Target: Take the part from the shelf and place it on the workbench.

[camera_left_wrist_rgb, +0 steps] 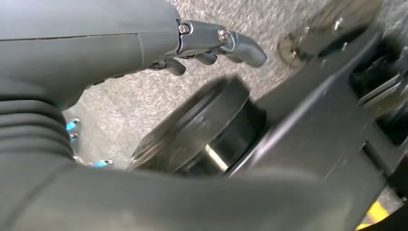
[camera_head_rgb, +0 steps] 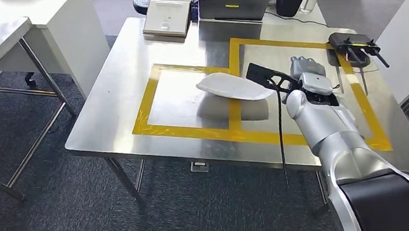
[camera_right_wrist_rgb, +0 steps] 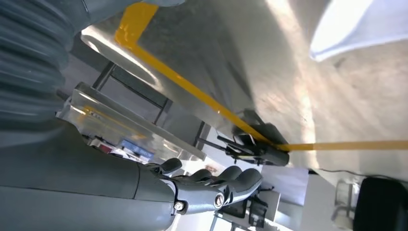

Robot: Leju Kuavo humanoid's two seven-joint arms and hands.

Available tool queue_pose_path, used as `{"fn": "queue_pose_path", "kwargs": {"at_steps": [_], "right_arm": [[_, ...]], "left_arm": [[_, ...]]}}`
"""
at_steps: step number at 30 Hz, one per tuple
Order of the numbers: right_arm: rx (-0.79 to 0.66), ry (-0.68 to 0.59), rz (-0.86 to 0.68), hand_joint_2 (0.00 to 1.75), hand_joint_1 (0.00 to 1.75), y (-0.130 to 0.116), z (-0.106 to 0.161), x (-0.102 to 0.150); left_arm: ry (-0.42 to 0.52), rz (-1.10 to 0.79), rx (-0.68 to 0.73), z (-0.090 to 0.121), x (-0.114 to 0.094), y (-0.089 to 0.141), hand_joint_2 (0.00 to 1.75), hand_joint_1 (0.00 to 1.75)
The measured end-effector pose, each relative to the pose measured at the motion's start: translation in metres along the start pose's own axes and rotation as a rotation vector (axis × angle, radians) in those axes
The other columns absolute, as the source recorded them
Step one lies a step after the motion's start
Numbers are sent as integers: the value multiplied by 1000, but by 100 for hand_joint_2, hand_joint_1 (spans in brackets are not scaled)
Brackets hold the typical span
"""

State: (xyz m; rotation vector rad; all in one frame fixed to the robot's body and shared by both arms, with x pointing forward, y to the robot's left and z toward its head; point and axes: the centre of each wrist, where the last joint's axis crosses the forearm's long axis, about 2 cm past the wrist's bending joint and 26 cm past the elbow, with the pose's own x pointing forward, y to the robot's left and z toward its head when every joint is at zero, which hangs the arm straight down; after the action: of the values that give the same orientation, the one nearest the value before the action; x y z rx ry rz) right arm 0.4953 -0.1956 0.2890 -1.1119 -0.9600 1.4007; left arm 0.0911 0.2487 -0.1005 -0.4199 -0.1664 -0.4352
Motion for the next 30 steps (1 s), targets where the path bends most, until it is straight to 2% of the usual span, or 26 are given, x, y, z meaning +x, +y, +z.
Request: {"fn": "queue_pose_path", "kwargs": {"at_steps": [13,23,30], "right_arm": [[-12,4,7,175,0,-2,0,-1],[-11,32,11,175,0,3,-3,-13],[-25,36,14,175,0,-4,-3,-16]], "left_arm": [[10,-16,4,1,4,2,0,0],[15,-24,20,4,4,9,0,0],[13,-30,24,4,8,11,0,0]]}}
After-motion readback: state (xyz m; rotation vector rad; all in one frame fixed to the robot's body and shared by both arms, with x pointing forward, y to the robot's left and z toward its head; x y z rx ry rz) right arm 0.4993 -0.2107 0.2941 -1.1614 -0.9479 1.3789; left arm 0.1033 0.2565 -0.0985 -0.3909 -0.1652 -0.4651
